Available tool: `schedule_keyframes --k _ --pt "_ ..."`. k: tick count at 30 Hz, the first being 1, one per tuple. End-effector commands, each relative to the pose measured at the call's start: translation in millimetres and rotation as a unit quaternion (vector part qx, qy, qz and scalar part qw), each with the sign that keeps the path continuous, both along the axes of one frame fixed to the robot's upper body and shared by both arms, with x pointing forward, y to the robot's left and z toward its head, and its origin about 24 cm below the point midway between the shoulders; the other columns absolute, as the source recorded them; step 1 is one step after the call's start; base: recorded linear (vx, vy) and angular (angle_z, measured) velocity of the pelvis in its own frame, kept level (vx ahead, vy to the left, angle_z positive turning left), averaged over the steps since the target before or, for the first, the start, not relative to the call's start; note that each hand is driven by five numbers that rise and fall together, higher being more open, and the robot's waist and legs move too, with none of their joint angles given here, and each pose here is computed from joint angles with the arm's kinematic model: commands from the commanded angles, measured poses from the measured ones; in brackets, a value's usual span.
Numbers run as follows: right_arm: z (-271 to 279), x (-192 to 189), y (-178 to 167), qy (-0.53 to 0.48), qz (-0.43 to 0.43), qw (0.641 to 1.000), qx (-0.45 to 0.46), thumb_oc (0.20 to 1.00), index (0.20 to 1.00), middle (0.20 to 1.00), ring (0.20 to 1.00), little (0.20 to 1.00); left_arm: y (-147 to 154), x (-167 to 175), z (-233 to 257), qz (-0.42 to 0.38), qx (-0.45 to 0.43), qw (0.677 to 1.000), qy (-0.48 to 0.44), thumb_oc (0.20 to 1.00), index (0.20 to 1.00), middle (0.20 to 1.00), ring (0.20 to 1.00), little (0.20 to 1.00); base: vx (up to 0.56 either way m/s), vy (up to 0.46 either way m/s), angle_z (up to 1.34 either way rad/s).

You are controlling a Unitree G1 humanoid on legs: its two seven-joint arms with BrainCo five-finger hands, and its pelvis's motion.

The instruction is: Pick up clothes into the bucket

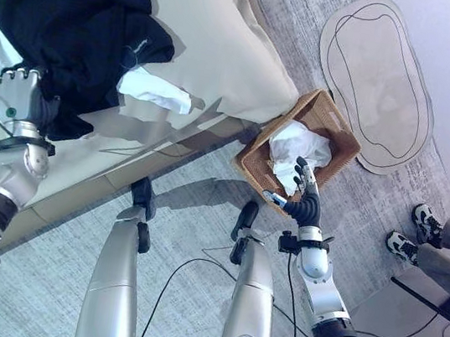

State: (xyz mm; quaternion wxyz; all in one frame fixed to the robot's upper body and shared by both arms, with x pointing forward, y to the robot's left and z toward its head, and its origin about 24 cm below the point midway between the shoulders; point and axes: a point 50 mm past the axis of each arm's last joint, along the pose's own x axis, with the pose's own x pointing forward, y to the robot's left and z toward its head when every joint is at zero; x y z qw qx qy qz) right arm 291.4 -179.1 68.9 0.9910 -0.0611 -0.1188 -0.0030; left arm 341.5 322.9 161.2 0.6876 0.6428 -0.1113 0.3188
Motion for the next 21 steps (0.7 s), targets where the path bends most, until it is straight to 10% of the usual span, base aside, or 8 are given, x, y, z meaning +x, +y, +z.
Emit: schedule_keyframes --k 1,21 --pt "13 -5 -9 -0.04 -0.006 0.999 -0.001 1.0 1.0 1.0 1.0 1.0 -3 -4 -25 -0.01 -0.005 0.999 0.039 0.2 0.2 0.2 0.2 0.2 0.0 0.0 0.0" --pt "-26 -15 -26 0.049 -0.051 0.997 -0.012 1.0 1.0 1.0 1.0 1.0 -57 -45 -45 -0.197 -0.16 0.967 -0.027 0.2 0.2 0.2 0.2 0.2 0.05 -0.011 0.02"
